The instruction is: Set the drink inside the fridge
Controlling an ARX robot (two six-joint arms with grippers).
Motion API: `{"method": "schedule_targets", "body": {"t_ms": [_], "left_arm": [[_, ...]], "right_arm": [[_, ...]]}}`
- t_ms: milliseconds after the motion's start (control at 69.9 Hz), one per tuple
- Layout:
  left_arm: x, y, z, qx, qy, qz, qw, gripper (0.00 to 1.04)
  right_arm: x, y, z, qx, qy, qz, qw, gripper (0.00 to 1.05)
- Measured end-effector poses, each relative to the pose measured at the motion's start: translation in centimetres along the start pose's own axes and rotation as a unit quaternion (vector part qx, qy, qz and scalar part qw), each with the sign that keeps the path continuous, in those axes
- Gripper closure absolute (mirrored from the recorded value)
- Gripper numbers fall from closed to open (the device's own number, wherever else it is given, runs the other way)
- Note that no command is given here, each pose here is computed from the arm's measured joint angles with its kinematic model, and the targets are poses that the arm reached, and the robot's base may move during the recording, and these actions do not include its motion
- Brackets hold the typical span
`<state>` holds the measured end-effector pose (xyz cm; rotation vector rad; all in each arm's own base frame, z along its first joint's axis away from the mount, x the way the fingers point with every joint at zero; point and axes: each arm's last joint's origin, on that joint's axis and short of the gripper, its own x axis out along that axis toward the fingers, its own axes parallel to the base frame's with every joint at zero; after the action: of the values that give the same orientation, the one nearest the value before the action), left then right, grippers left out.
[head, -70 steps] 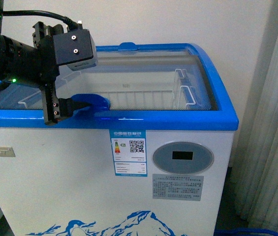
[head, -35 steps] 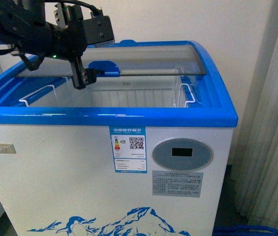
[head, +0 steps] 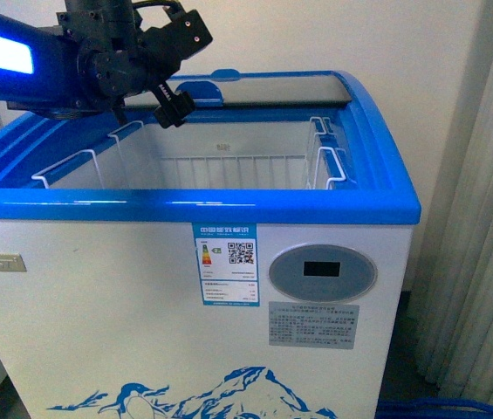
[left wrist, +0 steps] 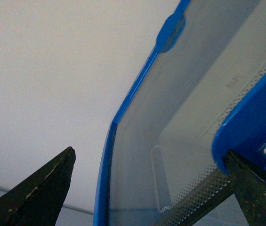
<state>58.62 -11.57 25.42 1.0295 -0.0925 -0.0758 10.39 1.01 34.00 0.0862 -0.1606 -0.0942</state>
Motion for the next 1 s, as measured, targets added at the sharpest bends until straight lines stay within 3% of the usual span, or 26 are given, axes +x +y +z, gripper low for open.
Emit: {"method": "schedule_targets", "body": {"t_ms": [186,329,572,687,716,744,830,945,1002], "left_arm": [[-3.8,2.2,-0.6,-0.135,0.058,-0.025,0.989,0.08],[-13.1,5.4,-0.4,-0.317,0.085,-0.083,0.941,0.08],[-26.8,5.5,0.2,-0.433,0.076,-0.133,0.888,0.09],[-32.7,5.5,-0.9,-0.467,0.043,0.0,0.883,0.26],[-36.0,5.2,-2.2,-0.477,0.038,0.024,0.878,0.35],[-38.7,4.5,-3.5,-0.48,0.043,0.027,0.876,0.42],[-44.9,1.2,-7.1,-0.487,0.084,0.016,0.869,0.62],[-47.1,-0.2,-7.7,-0.489,0.061,0.023,0.87,0.79],[-47.4,0.0,-7.6,-0.488,0.047,0.033,0.871,0.88]], "right_arm": [[0.0,0.0,0.0,0.0,0.0,0.0,1.0,0.65],[0.0,0.0,0.0,0.0,0.0,0.0,1.0,0.65],[0.0,0.0,0.0,0.0,0.0,0.0,1.0,0.65],[0.0,0.0,0.0,0.0,0.0,0.002,1.0,0.65],[0.0,0.0,0.0,0.0,0.0,0.002,1.0,0.65],[0.0,0.0,0.0,0.0,0.002,0.0,1.0,0.65],[0.5,-0.2,1.2,-0.047,0.182,0.071,0.98,0.65],[0.3,-0.7,0.7,-0.072,0.291,0.128,0.946,0.65],[1.2,-1.0,0.1,-0.095,0.305,0.146,0.936,0.65]]}}
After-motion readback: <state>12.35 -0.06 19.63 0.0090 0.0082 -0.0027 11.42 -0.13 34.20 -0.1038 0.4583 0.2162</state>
